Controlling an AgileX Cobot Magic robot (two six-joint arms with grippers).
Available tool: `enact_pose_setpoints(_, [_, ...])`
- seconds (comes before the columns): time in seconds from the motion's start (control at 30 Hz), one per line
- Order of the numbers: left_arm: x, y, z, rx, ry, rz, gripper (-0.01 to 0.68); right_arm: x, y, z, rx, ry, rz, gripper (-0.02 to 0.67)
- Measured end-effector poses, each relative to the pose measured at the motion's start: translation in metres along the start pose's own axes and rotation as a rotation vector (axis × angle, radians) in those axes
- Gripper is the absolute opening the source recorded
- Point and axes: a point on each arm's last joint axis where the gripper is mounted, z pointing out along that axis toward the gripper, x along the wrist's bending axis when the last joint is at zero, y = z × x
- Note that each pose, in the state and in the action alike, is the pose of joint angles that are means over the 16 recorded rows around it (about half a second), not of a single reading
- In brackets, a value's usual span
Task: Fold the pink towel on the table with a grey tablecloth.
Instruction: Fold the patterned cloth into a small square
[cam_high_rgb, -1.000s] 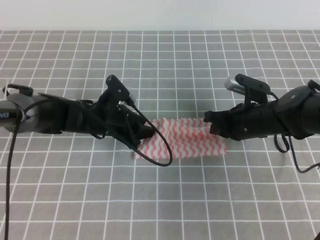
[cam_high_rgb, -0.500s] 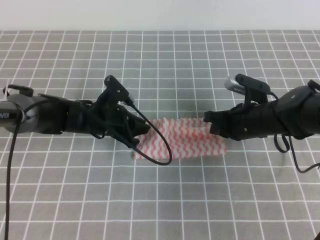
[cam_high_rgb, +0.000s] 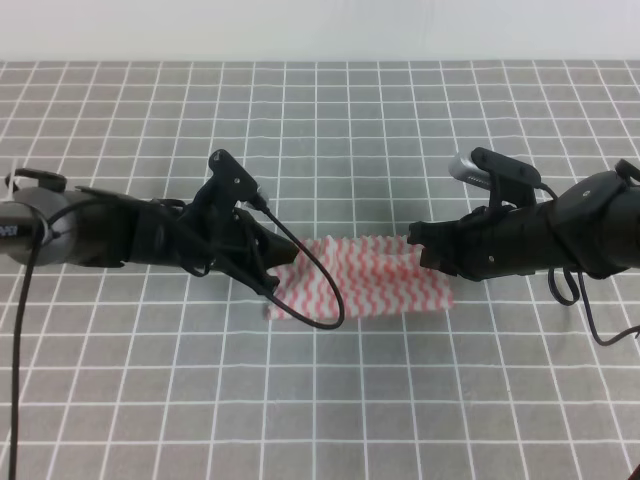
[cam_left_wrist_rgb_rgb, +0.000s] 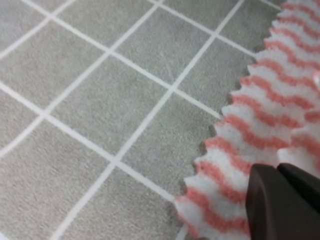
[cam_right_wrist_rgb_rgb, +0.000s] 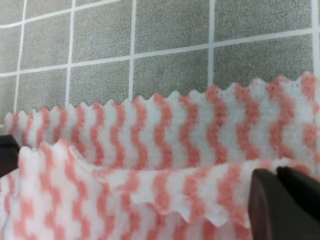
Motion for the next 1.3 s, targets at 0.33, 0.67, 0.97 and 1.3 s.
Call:
enact_pose_setpoints(0.33, [0.0,0.008,-0.007,-0.008,0.025,0.03,0.008,0.0,0.001,-0.001,-0.004,-0.001,-0.001,-0.014])
enact_pose_setpoints(0.67, [0.0,0.012,-0.008,-0.026,0.033,0.065,0.17,0.0,0.0,0.0,-0.005,-0.004,0.0,-0.014])
enact_pose_setpoints(0.97, [-0.002,0.014,-0.003,-0.05,0.035,0.095,0.307,0.0,0.001,0.0,-0.007,-0.005,0.0,-0.014])
enact_pose_setpoints(1.3, [-0.001,0.01,0.007,-0.05,0.01,0.099,0.308,0.0,0.001,0.0,-0.007,-0.005,0.001,-0.013])
